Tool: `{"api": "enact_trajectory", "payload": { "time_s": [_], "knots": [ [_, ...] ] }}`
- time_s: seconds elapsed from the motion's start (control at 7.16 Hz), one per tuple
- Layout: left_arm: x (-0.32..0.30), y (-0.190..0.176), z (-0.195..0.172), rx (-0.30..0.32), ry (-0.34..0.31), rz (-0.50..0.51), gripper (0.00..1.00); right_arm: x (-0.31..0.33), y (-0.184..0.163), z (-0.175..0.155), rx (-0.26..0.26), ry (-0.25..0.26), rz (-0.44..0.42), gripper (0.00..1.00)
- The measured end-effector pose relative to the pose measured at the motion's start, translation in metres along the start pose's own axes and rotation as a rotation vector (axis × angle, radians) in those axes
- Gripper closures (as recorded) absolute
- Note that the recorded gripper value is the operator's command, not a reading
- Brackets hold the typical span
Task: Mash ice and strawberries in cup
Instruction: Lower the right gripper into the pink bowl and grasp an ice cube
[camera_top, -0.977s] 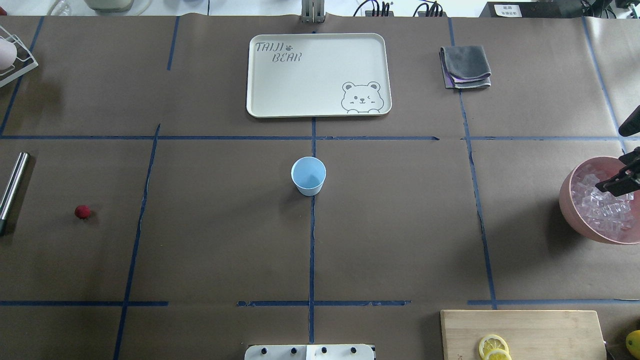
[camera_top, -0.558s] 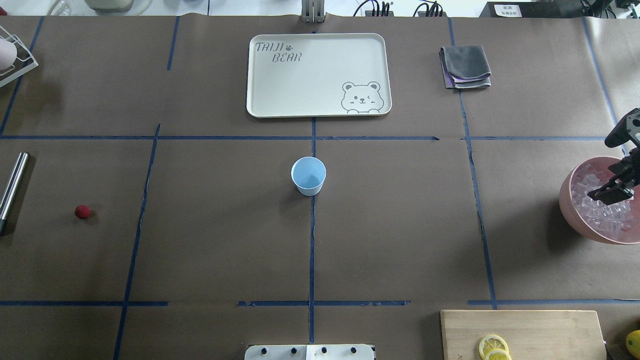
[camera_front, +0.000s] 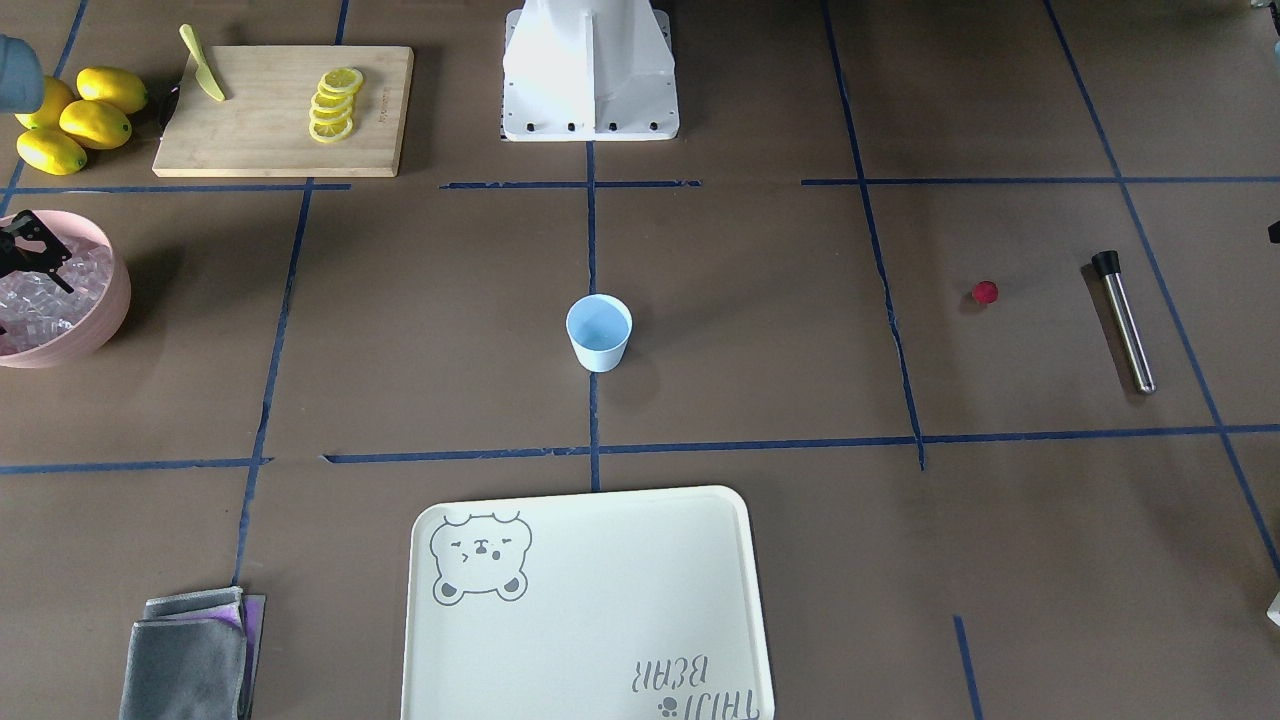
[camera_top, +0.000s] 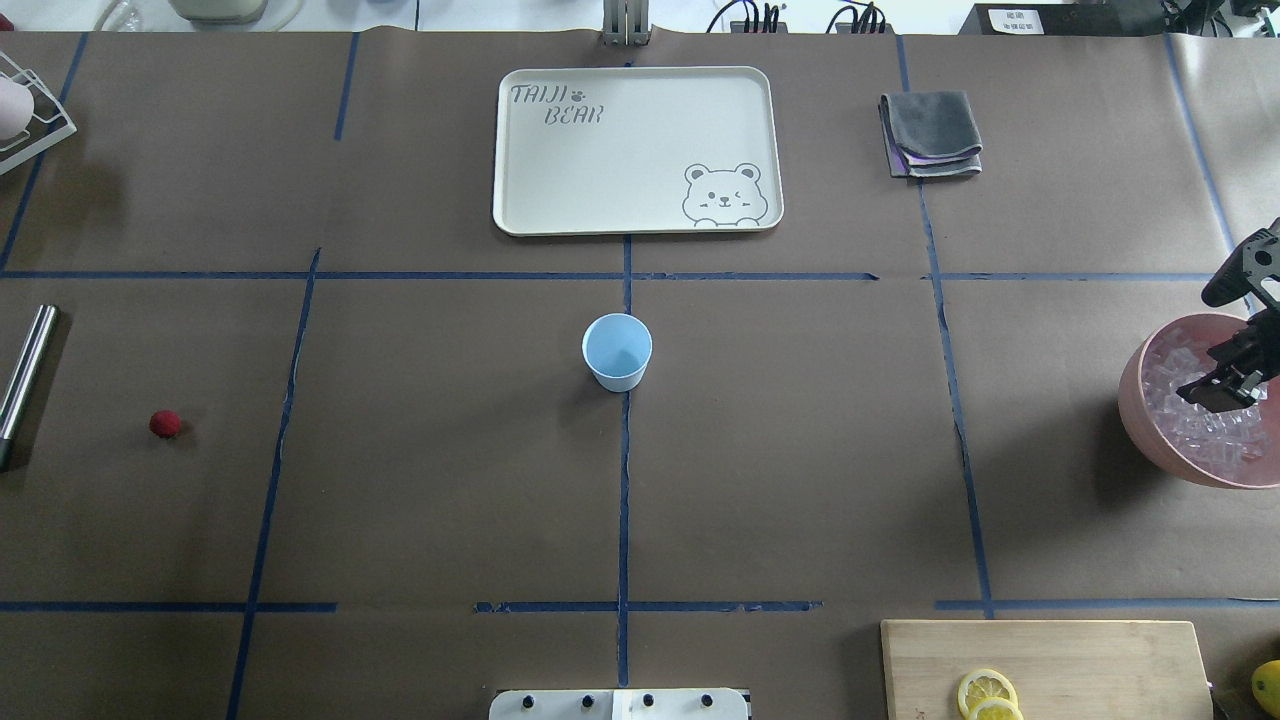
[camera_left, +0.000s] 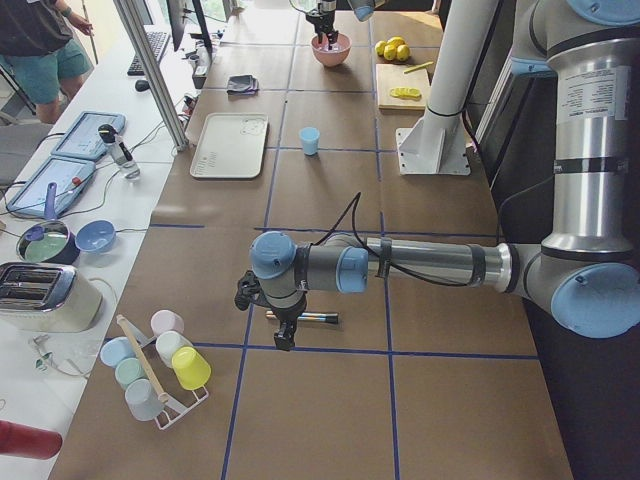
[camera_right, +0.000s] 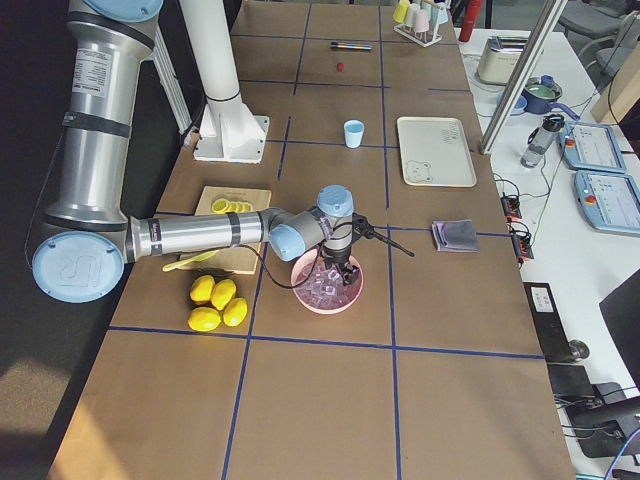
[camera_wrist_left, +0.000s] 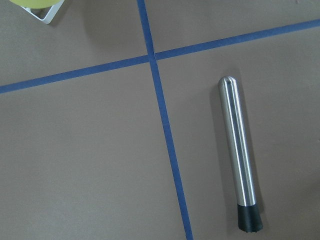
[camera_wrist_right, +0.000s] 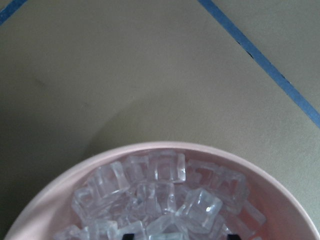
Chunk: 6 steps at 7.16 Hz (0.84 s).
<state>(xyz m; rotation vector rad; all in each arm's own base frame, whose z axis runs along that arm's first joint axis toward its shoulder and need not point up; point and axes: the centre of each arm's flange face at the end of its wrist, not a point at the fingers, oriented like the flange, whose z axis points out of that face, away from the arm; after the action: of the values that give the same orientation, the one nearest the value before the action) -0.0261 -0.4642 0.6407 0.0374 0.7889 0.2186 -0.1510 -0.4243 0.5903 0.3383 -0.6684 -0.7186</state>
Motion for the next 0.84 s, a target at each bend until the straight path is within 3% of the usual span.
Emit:
{"api": "enact_trajectory", "payload": {
  "time_s": [0.42, 0.84],
  "knots": [
    [0.002, -0.001, -0.002, 0.004, 0.0, 0.004, 0.0, -0.003, -0.003, -0.005, 0.009, -0.004, -0.005, 1.0],
    [0.004, -0.001, -0.004, 0.008, 0.001, 0.008, 0.0, -0.008, -0.031, -0.037, 0.027, 0.001, 0.022, 1.0]
  ]
}}
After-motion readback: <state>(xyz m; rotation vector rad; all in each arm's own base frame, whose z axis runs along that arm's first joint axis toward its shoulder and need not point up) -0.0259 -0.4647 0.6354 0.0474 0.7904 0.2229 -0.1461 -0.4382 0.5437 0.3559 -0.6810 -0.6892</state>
